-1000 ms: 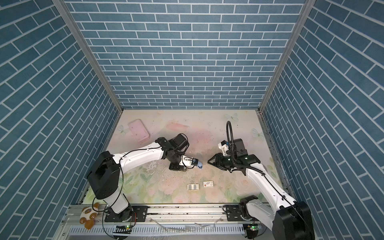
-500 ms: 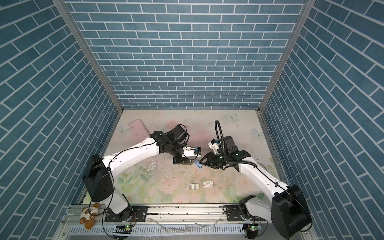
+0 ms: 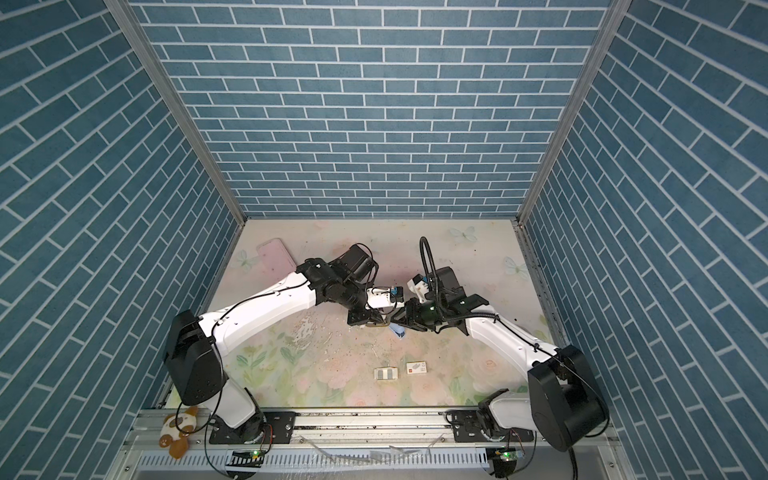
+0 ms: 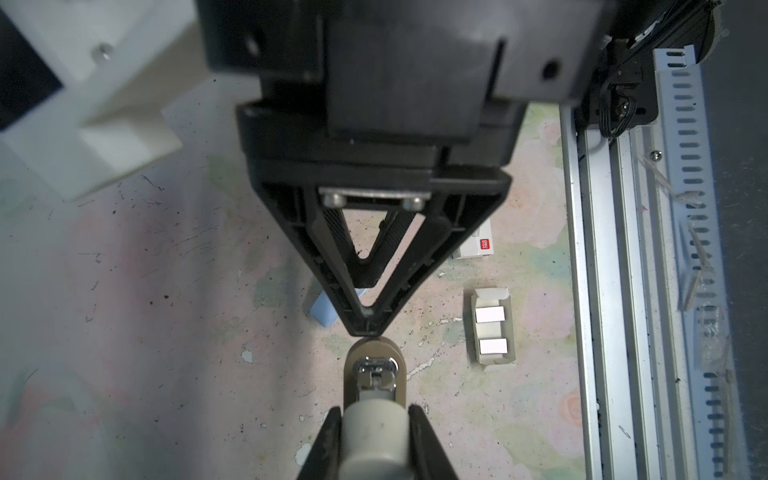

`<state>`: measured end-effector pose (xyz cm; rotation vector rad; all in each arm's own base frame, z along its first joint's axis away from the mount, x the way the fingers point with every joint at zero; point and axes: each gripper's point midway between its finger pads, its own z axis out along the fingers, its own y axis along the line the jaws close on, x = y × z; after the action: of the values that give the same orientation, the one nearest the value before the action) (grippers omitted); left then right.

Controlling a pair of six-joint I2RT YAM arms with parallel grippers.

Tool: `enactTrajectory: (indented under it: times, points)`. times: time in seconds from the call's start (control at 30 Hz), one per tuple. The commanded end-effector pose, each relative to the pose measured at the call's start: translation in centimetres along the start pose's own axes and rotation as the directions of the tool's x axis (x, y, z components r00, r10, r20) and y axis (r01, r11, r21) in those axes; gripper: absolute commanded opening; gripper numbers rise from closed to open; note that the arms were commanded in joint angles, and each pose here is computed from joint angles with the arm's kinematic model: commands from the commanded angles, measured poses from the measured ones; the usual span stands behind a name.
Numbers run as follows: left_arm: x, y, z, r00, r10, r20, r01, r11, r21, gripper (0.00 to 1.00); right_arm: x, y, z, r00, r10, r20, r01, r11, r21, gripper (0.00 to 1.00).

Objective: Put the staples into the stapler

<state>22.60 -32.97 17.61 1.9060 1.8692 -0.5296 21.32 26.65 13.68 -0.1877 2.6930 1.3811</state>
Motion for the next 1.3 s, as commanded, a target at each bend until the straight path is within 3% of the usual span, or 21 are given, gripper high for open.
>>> enactTrajectory:
  times: [0.0, 0.37, 0.63, 1.27]
  points:
    - [-0.9, -0.1, -0.5, 1.0, -0.003, 0.03, 0.003, 1.0, 0.007, 0.1, -0.6, 1.6, 0.0, 1.0, -0.021, 0.006, 0.022, 0.999, -0.038, 0.33]
    - [0.1, 0.1, 0.3, 1.0, 0.022, -0.005, -0.022, 1.0, -0.007, 0.1, -0.3, 1.2, -1.3, 0.999, -0.048, 0.025, 0.047, 0.998, 0.04, 0.33]
    - [1.1, 0.4, 0.9, 0.998, 0.043, -0.035, -0.044, 0.999, -0.028, 0.1, -0.3, 1.5, -1.3, 0.999, -0.043, 0.02, 0.043, 0.999, 0.028, 0.33]
    - [-1.3, 0.0, -0.2, 0.999, 0.019, 0.032, -0.019, 1.0, -0.004, 0.1, 0.0, 1.3, 0.5, 0.999, -0.027, -0.029, 0.027, 1.0, -0.002, 0.27]
